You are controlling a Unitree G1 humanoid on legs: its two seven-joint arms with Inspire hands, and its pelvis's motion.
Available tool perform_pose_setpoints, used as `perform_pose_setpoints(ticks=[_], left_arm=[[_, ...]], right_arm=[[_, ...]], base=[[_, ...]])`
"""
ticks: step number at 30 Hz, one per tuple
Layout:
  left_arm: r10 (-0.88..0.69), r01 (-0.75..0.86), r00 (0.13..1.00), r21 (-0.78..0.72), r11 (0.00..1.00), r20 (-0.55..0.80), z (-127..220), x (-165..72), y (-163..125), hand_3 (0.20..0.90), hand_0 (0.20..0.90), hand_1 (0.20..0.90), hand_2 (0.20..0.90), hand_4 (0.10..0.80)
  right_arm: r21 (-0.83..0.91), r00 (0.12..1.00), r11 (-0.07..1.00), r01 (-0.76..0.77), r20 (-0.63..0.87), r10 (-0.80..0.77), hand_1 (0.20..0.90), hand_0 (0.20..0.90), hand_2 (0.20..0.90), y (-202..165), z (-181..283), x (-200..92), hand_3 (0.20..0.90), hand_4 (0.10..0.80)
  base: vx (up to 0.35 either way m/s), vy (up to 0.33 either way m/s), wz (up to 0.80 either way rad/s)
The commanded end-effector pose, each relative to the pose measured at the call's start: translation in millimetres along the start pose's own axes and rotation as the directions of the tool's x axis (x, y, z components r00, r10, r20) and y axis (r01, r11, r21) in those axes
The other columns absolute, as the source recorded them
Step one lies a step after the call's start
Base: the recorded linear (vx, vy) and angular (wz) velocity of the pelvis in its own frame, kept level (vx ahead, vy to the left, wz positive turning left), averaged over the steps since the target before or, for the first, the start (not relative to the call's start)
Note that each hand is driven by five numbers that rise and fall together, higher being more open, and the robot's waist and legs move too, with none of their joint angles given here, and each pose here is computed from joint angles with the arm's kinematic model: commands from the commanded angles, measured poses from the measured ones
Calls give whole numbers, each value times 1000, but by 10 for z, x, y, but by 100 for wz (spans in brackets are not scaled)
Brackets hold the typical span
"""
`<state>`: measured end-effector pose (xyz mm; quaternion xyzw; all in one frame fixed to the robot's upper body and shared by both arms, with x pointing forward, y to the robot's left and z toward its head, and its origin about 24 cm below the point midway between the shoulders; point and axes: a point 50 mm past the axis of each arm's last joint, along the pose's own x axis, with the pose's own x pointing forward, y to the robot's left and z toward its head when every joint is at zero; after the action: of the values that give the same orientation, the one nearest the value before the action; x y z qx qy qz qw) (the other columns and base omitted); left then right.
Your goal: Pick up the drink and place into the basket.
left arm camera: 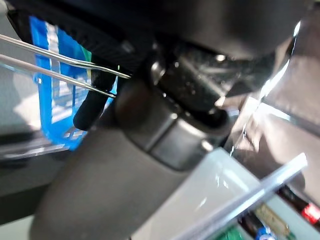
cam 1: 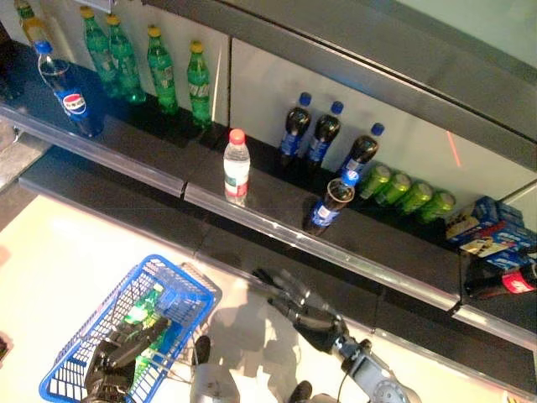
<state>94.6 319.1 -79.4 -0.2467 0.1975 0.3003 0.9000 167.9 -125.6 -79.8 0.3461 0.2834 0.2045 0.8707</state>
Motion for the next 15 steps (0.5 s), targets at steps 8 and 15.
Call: perform_pose_setpoints(ticks=[8, 15], left_arm=[[-102, 93, 995, -257, 962, -22, -468, 184, -544, 200, 300, 300, 300, 100], [-39, 14, 984, -147, 989, -175, -759, 134, -507, 200, 300, 300, 300, 100]], right_arm=[[-409, 907, 820, 400, 45, -420, 900, 900, 900, -650, 36, -325, 900, 800], [-545, 795, 676, 495, -30, -606, 900, 900, 900, -867, -260, -541, 900, 800]], base=[[-14, -1, -11], [-4, -1, -2]])
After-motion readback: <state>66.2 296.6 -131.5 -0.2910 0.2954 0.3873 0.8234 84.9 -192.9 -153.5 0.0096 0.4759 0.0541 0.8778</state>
